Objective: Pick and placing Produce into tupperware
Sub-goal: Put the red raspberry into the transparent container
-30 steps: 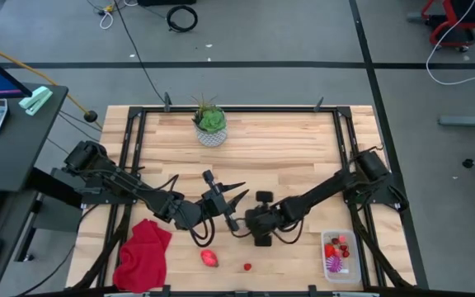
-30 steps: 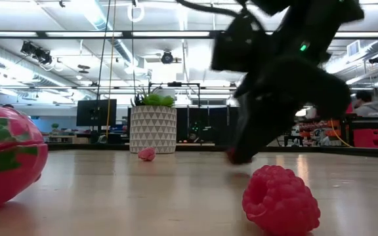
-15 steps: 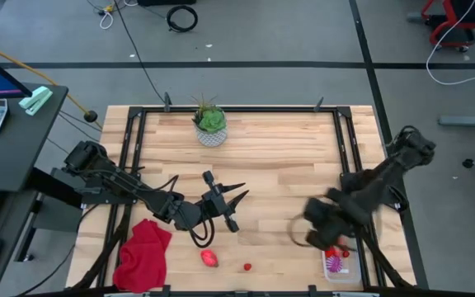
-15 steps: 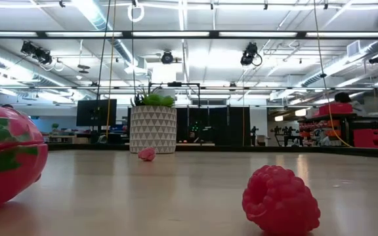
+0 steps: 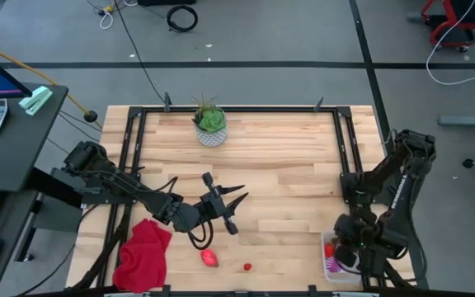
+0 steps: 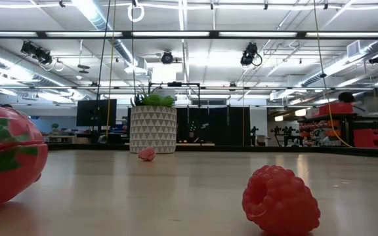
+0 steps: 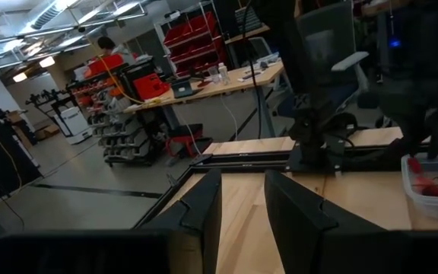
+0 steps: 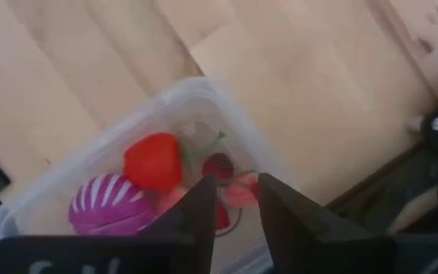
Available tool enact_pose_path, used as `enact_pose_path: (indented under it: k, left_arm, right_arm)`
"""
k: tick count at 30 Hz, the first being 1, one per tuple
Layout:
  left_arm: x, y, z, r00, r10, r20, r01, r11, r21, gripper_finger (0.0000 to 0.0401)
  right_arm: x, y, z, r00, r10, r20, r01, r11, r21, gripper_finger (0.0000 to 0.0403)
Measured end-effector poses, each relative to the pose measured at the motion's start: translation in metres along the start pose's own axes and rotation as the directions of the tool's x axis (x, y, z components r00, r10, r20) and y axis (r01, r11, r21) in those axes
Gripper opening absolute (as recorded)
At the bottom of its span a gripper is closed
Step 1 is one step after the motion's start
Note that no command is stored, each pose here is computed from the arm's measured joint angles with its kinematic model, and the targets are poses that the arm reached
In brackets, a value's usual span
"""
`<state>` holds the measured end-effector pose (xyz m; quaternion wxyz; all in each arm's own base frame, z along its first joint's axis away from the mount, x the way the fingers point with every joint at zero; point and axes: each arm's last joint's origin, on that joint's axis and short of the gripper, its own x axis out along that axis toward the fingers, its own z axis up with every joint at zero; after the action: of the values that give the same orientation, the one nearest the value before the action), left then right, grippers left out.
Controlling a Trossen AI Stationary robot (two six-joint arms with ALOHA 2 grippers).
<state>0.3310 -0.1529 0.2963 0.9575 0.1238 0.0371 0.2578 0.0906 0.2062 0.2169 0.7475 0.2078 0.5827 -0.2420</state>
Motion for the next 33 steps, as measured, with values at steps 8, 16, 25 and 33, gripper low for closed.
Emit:
enact_pose_path:
  k: [8, 16, 25, 33]
  left_arm:
    - [0.005, 0.003, -0.001, 1.0, 0.016, -0.004, -0.016, 1.0, 0.002, 0.0107]
    - [0.004, 0.003, -0.001, 1.0, 0.014, -0.004, -0.014, 1.0, 0.0, 0.0107]
    - [0.004, 0.003, -0.001, 1.0, 0.013, -0.004, -0.013, 1.0, 0.0, 0.0107]
    - [0.004, 0.003, -0.001, 1.0, 0.013, -0.004, -0.013, 1.0, 0.002, 0.0107]
  right_arm:
    - [-0.001, 0.012, 0.024, 0.972, 0.097, 0.213, -0.062, 0.984, -0.165, 0.0146]
    - [0.004, 0.049, 0.08, 0.829, 0.276, 0.487, -0.147, 0.946, -0.288, 0.0154]
    - [0.047, 0.115, 0.115, 0.729, 0.589, 0.347, -0.23, 0.689, -0.687, 0.0154]
    - [0.097, 0.135, 0.13, 0.719, 0.635, 0.282, -0.245, 0.611, -0.753, 0.0157]
